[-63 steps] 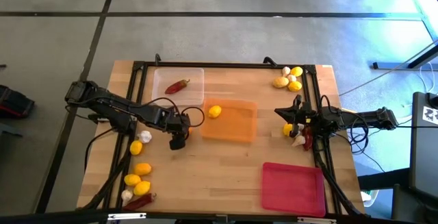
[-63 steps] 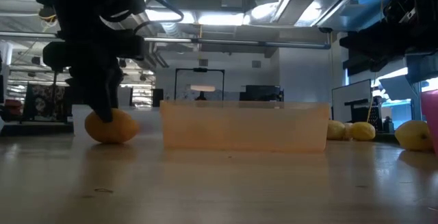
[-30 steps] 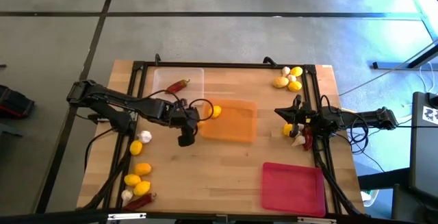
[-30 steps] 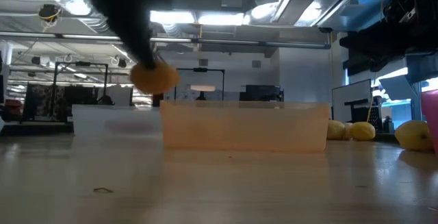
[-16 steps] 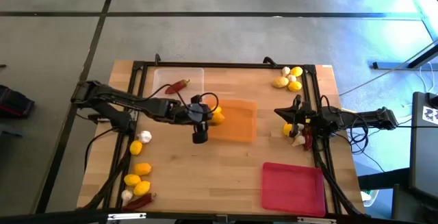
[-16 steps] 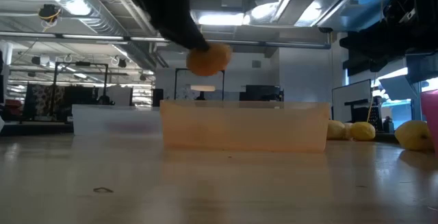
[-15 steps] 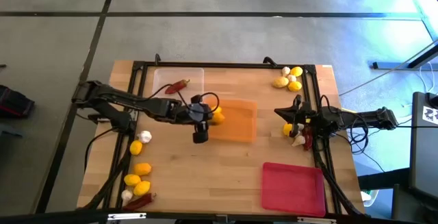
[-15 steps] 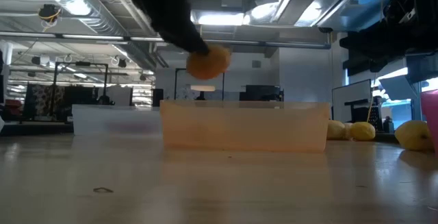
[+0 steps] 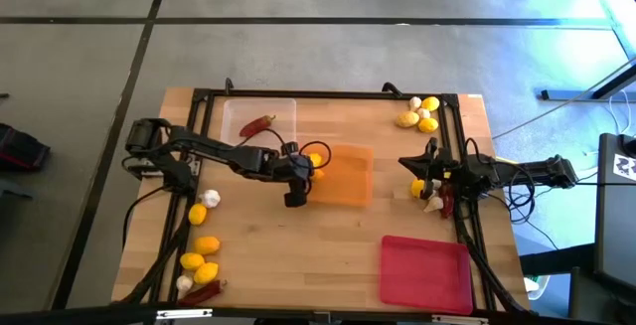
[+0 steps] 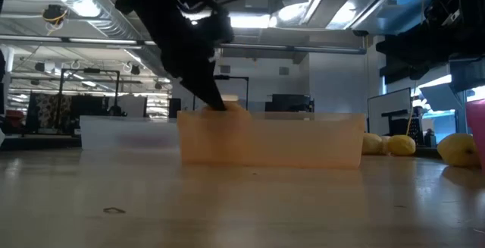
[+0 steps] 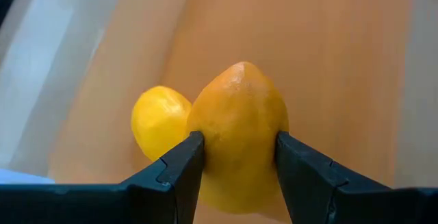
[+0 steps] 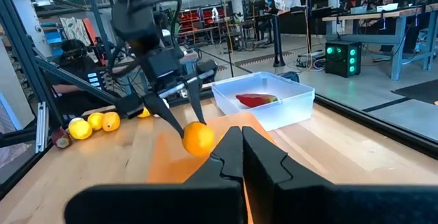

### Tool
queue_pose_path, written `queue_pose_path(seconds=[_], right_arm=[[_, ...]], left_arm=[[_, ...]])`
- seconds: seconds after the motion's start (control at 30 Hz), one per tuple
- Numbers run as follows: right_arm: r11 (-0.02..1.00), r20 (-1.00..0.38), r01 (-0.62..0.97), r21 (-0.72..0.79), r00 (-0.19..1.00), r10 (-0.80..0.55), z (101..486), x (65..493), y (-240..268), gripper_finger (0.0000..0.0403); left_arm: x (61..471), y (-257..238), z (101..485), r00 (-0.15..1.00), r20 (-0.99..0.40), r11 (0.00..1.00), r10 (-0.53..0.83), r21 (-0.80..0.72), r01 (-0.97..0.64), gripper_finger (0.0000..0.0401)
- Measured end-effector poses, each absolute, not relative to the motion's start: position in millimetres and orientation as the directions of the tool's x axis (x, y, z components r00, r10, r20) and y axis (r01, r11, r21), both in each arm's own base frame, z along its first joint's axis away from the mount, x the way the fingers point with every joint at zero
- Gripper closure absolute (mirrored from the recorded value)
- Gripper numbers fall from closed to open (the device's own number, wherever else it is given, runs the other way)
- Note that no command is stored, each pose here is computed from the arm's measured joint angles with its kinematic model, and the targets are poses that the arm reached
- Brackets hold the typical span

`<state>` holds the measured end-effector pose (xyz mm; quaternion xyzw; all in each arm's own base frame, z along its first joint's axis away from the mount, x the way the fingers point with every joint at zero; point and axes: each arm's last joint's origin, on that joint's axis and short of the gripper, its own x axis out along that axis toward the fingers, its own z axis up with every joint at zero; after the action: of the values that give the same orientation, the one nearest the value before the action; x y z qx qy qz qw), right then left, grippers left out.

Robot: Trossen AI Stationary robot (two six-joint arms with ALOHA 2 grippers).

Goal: Sort produce into baskets
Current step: Put the lemon into the orange bin

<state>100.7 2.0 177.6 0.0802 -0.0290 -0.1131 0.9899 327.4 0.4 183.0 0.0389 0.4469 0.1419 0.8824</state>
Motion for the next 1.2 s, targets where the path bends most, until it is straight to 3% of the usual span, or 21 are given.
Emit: queue_pose_path(seconds=[0.17, 0.53, 0.93, 1.2], right_arm=[[0.962, 0.036, 0.22, 0.164, 0.973, -0.228, 177, 101, 2, 0.0398], [0.962, 0.035, 0.219, 0.164, 0.973, -0.228, 177, 101, 2, 0.0398], [0.959, 0.053, 0.214, 0.188, 0.972, -0.228, 179, 101, 2, 0.0398], [0.953, 0.058, 0.21, 0.22, 0.972, -0.228, 197, 99, 2, 0.0398]], left_arm=[[329, 5, 178, 0.546, -0.787, 0.954, 0.286, 0.182, -0.238, 0.0229], [327, 11, 180, 0.535, -0.819, 0.97, 0.209, 0.106, -0.217, 0.0158], [310, -12, 214, 0.624, -0.757, 0.98, 0.194, 0.128, -0.149, 0.0155], [275, -19, 204, 0.734, -0.65, 0.98, 0.197, 0.106, -0.169, 0.0155]])
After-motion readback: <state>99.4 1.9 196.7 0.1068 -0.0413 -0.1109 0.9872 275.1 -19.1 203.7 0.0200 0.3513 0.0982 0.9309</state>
